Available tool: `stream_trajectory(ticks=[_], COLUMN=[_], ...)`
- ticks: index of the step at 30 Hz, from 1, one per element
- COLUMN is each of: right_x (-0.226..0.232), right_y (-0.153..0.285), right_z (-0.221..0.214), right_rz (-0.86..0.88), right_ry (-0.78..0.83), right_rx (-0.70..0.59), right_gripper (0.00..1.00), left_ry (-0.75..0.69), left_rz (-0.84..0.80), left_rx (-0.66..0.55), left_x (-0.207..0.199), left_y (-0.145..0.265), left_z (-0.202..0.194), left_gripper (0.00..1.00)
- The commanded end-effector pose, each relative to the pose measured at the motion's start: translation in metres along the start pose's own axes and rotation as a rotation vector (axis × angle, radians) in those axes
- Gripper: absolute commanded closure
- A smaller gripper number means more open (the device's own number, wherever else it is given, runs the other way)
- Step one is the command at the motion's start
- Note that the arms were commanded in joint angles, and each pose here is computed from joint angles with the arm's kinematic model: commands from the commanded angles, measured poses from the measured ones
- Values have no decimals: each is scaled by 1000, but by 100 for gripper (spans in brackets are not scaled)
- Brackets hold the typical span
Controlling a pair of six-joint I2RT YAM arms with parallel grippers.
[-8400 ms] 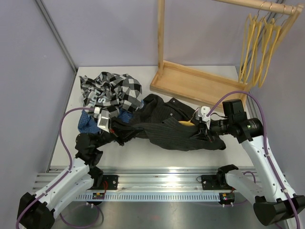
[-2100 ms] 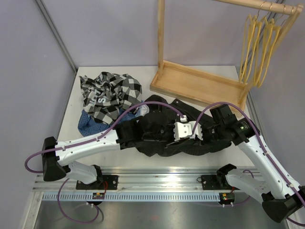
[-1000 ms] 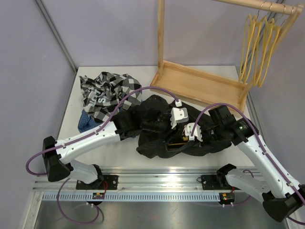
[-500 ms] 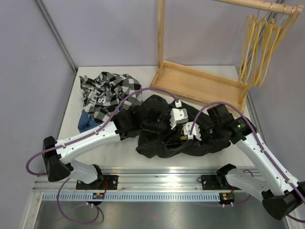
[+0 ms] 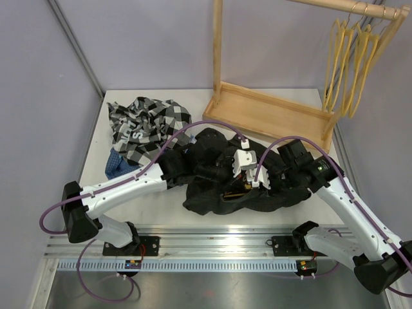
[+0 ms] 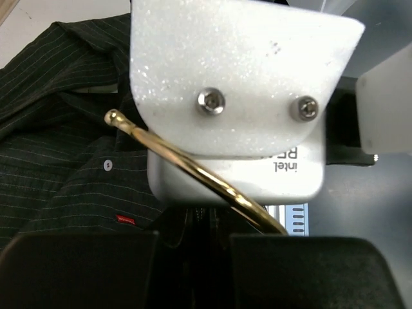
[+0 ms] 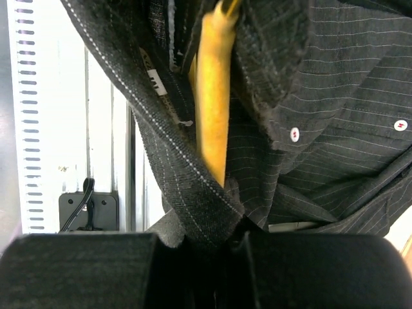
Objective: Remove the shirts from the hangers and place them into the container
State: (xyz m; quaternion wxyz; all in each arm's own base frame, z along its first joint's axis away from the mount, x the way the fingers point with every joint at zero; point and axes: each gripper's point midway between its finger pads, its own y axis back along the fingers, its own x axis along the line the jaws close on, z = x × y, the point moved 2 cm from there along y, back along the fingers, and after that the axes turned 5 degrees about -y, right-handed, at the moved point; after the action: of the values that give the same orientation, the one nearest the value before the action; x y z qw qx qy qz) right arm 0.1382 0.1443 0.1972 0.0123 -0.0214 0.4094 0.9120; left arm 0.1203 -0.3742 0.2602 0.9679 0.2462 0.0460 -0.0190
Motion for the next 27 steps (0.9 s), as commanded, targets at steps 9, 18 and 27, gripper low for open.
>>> stream_trajectory(ticks=[9,18,27], right_x=[-21,-27,36], right_y=[35,73,53], right_z=[45,52,63], right_rz=[-210,-383,87], right_ry=[-108,-190,189], right_rx=[-135,-176,-246], right_gripper=[13,7,12], left_ry=[41,122,-453], left_rz=[105,249,52], left_rx=[-88,-153,-15], left_x=[4,11,-23], left_y=[21,49,82], left_z=[-4,-14,-39], left_gripper=[100,100,100])
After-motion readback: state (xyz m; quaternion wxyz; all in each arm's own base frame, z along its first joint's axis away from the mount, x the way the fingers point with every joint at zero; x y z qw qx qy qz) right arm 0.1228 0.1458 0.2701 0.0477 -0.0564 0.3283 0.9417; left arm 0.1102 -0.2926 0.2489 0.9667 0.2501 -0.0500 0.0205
